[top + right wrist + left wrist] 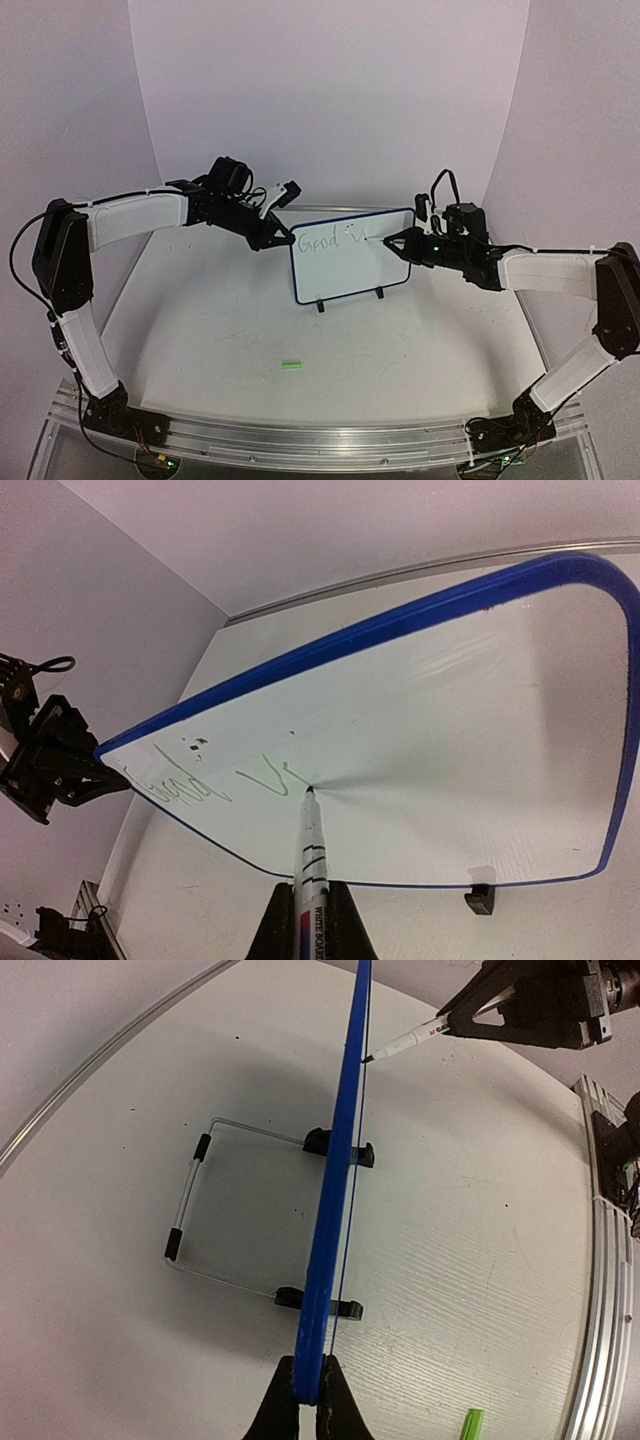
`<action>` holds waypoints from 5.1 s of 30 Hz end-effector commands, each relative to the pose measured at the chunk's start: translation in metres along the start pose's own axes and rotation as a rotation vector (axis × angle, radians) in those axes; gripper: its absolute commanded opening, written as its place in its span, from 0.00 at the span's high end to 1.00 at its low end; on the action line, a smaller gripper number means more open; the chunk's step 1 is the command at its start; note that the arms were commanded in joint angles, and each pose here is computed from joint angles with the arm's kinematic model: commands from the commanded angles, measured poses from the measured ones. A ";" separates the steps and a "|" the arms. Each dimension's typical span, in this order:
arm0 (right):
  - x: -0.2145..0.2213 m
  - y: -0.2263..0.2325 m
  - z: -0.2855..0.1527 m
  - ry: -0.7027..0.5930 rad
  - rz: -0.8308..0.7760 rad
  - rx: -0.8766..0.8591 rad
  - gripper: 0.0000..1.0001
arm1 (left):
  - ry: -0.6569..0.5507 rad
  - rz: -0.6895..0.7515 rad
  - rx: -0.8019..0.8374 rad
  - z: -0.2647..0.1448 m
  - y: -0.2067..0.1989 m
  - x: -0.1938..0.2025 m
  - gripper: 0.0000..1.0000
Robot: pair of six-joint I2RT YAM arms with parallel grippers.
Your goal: Write a sentence on the whiteboard
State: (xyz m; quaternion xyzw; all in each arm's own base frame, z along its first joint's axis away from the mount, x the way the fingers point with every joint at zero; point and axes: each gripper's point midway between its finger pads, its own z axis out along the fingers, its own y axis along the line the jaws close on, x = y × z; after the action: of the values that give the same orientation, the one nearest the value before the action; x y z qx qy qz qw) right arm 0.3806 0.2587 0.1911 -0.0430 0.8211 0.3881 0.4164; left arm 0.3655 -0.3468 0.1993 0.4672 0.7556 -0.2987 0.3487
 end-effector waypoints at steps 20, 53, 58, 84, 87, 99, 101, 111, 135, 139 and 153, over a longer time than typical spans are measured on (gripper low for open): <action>-0.038 0.032 -0.011 -0.106 -0.031 -0.092 1.00 | 0.062 0.021 -0.090 -0.003 0.016 0.015 1.00; -0.045 0.031 -0.027 -0.171 -0.033 -0.073 1.00 | 0.065 0.019 -0.090 -0.002 0.016 0.016 1.00; -0.046 0.027 -0.020 -0.168 -0.028 -0.057 1.00 | 0.064 0.020 -0.088 -0.002 0.016 0.016 1.00; -0.007 -0.011 -0.010 -0.092 0.013 0.041 1.00 | 0.062 0.020 -0.088 -0.002 0.016 0.015 1.00; -0.004 -0.013 -0.008 -0.086 0.012 0.046 1.00 | 0.062 0.021 -0.089 -0.002 0.016 0.015 1.00; -0.029 0.006 -0.005 -0.124 -0.012 -0.002 1.00 | 0.062 0.022 -0.090 -0.003 0.015 0.015 1.00; -0.032 0.008 -0.005 -0.128 -0.013 -0.009 1.00 | 0.063 0.022 -0.091 -0.003 0.016 0.015 1.00; -0.046 0.018 -0.015 -0.172 -0.020 -0.021 1.00 | 0.062 0.022 -0.089 -0.003 0.015 0.015 1.00; -0.030 -0.008 -0.016 -0.165 0.001 0.077 1.00 | 0.058 0.023 -0.088 -0.004 0.015 0.014 1.00; -0.023 -0.011 -0.015 -0.147 0.007 0.079 1.00 | 0.057 0.024 -0.088 -0.004 0.015 0.014 1.00; -0.012 -0.011 -0.001 -0.086 0.011 0.046 1.00 | 0.055 0.025 -0.087 -0.005 0.014 0.013 1.00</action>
State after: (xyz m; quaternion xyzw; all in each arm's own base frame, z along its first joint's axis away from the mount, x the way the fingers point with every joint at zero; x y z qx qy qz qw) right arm 0.3869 0.2425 0.1913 -0.0084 0.8143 0.3647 0.4514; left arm 0.3653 -0.3465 0.1988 0.4666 0.7566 -0.2986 0.3474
